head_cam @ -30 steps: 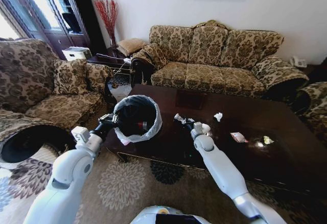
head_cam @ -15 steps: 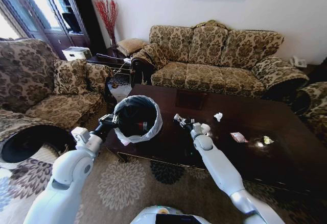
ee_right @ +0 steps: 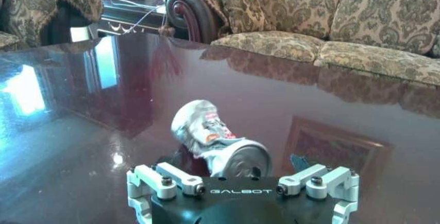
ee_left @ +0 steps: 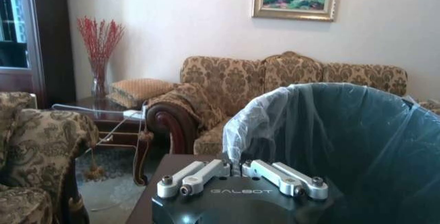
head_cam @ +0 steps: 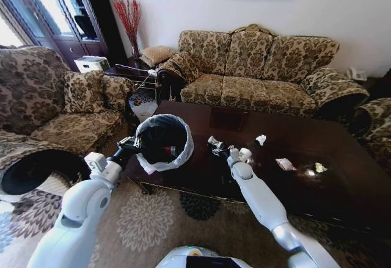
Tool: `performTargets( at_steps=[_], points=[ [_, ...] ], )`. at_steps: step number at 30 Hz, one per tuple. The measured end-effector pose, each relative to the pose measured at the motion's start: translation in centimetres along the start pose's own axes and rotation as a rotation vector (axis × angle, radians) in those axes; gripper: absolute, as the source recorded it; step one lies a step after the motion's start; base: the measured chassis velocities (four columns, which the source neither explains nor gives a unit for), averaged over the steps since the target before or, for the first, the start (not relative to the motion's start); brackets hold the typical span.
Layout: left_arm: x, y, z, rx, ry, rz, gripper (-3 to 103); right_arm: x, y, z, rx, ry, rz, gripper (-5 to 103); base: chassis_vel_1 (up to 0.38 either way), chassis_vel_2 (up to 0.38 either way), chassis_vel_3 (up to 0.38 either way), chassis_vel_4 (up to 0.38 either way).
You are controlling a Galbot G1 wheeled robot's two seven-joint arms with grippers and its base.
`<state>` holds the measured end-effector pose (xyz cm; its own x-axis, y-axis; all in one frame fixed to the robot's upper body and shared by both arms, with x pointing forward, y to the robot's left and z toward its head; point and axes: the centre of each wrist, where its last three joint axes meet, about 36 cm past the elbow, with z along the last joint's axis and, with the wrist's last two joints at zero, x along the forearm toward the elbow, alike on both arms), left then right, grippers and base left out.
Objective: Move to the front of the table and place the trash on the table into the trash bin.
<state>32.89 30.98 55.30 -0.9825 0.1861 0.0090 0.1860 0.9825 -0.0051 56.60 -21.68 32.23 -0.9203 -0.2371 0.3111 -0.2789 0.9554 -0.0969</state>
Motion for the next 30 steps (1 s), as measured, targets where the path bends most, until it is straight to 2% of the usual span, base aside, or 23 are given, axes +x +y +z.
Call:
performTargets(
  at_steps=[2, 4, 6, 7, 8, 9, 10, 14, 23, 30],
  points=[
    [0.0, 0.0, 0.0, 0.0, 0.001, 0.001, 3, -0.3, 0.0, 0.0, 0.001, 0.002, 0.0, 102, 0.0, 0.0, 0.0, 0.0],
    [-0.1, 0.0, 0.0, -0.002, 0.002, 0.001, 3, -0.4, -0.1, 0.1, 0.001, 0.005, 0.001, 98, 0.0, 0.0, 0.0, 0.0],
    [-0.2, 0.2, 0.1, -0.004, 0.007, -0.001, 3, -0.8, -0.1, 0.1, 0.002, 0.008, 0.002, 88, 0.0, 0.0, 0.0, 0.0],
    [-0.2, 0.2, 0.1, -0.004, 0.007, -0.001, 3, -0.8, -0.1, 0.1, 0.002, 0.008, 0.002, 88, 0.0, 0.0, 0.0, 0.0],
    [-0.2, 0.3, 0.2, -0.005, 0.008, -0.003, 3, -1.0, -0.1, 0.4, 0.001, 0.012, 0.001, 82, 0.0, 0.0, 0.0, 0.0],
    [-0.3, 0.4, 0.3, -0.003, 0.01, -0.006, 3, -1.3, 0.2, 0.7, 0.002, 0.012, -0.002, 71, 0.0, 0.0, 0.0, 0.0],
    [-0.3, 0.4, 0.3, -0.003, 0.01, -0.006, 3, -1.3, 0.2, 0.7, 0.002, 0.012, -0.002, 71, 0.0, 0.0, 0.0, 0.0],
    [-0.5, 0.6, 0.4, 0.001, 0.012, -0.011, 3, -1.6, 0.5, 0.8, 0.003, 0.008, -0.004, 51, 0.0, 0.0, 0.0, 0.0],
    [-0.7, 0.8, 0.7, 0.007, 0.011, -0.011, 3, -1.4, 0.2, 0.6, 0.009, -0.007, 0.004, 47, 0.0, 0.0, 0.0, 0.0],
    [-0.7, 0.7, 0.7, 0.009, 0.007, -0.007, 3, 0.9, 0.3, -0.9, 0.01, -0.081, 0.013, 47, 0.0, 0.0, 0.0, 0.0]
  ],
)
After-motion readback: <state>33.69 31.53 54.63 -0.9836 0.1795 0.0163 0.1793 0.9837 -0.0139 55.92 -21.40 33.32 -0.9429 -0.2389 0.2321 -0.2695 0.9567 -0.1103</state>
